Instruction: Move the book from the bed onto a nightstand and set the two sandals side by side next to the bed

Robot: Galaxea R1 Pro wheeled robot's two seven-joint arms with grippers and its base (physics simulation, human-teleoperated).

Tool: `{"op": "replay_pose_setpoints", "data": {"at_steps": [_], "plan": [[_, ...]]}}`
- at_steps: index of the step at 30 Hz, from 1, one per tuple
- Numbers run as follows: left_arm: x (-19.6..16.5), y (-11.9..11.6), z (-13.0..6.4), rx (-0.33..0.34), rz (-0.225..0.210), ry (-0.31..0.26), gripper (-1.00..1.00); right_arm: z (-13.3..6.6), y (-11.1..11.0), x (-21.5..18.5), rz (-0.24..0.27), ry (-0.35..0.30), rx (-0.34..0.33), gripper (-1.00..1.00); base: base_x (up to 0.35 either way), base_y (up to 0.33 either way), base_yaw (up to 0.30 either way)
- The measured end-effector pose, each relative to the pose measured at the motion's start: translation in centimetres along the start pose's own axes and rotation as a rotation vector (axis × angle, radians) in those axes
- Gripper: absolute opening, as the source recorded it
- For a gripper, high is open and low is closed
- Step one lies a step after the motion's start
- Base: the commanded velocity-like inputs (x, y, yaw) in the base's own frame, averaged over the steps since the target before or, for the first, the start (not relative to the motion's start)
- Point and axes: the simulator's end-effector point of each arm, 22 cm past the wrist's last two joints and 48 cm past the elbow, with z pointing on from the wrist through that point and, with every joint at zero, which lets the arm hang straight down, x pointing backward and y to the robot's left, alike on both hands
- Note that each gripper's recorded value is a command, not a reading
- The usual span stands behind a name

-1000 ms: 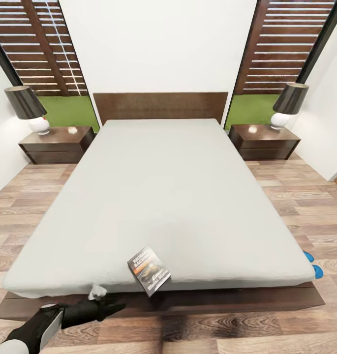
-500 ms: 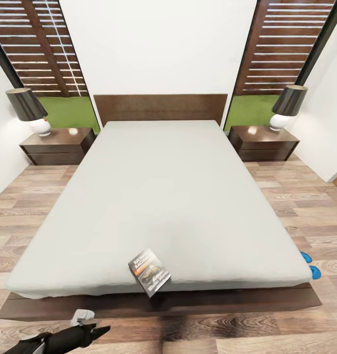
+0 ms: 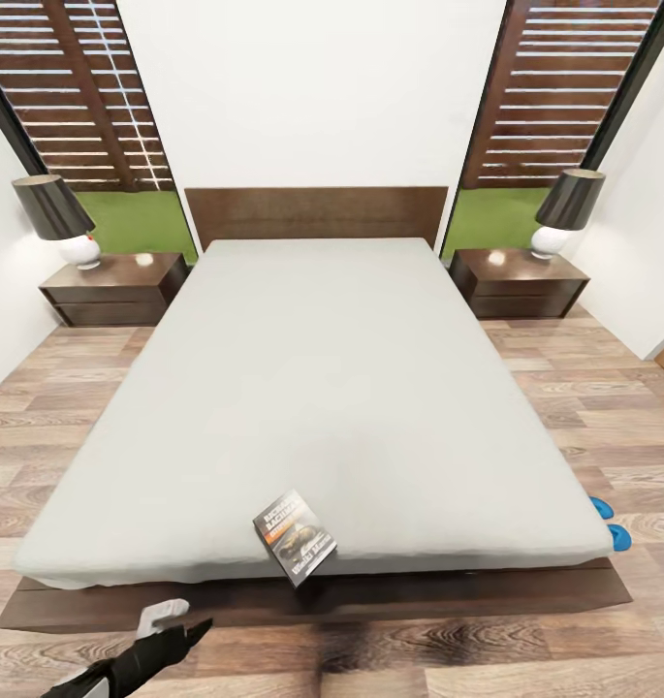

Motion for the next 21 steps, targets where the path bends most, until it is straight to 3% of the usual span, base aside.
{"op": "replay_pose_setpoints", "data": {"at_steps": [7, 21], "plan": [[0.6, -0.5, 0.3, -0.005, 0.0, -0.017, 1.0, -0.2, 0.3, -4.7, -0.05, -0.091, -0.007, 1.0, 0.0, 0.0, 0.0], [0.8, -0.4, 0.3, -0.012, 0.002, -0.015, 1.0, -0.4, -0.1, -4.6, -0.053, -0.086, -0.002, 1.0, 0.0, 0.0, 0.0]]}}
